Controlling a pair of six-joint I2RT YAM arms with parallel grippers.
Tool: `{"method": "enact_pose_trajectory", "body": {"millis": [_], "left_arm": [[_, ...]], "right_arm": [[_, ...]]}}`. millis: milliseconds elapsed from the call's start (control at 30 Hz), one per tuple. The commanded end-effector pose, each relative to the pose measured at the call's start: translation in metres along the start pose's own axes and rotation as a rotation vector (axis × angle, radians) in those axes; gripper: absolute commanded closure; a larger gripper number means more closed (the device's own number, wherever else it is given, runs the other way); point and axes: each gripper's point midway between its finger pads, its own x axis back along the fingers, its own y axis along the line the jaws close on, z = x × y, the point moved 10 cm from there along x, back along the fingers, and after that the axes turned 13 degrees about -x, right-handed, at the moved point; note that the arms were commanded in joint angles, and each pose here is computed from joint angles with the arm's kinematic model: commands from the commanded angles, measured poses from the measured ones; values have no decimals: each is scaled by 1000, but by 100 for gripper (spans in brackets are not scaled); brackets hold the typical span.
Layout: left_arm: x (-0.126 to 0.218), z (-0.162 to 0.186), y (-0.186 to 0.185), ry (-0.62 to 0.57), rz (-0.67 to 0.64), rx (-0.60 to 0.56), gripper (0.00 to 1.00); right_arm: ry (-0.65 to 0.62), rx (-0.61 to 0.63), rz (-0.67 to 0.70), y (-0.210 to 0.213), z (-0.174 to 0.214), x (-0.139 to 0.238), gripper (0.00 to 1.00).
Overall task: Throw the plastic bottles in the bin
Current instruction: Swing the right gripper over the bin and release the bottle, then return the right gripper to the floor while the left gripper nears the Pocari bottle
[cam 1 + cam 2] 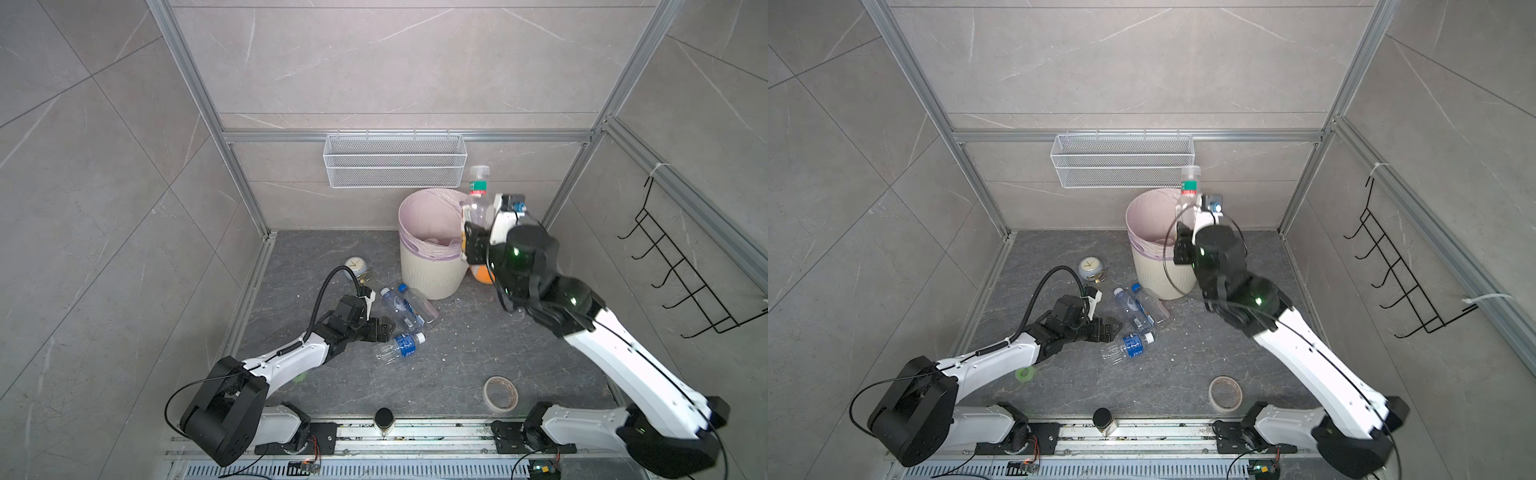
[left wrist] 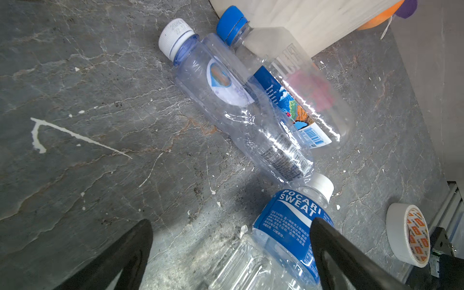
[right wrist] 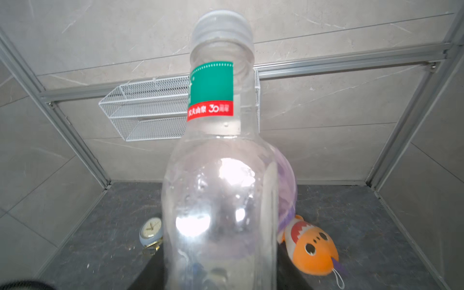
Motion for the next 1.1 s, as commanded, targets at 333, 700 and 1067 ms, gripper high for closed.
{"method": "enact_pose_trajectory", "body": {"millis": [333, 700, 1067], "left_arm": [[10, -13, -6, -50, 7, -29, 0], [13, -31, -10, -69, -1, -69, 0], [13, -38, -12, -67, 2, -80, 0]], "right_arm": [[66, -127, 10, -10, -26, -70, 1], [97, -74, -7, -39, -2, -17, 1], [175, -68, -20, -64, 42, 8, 1]]}}
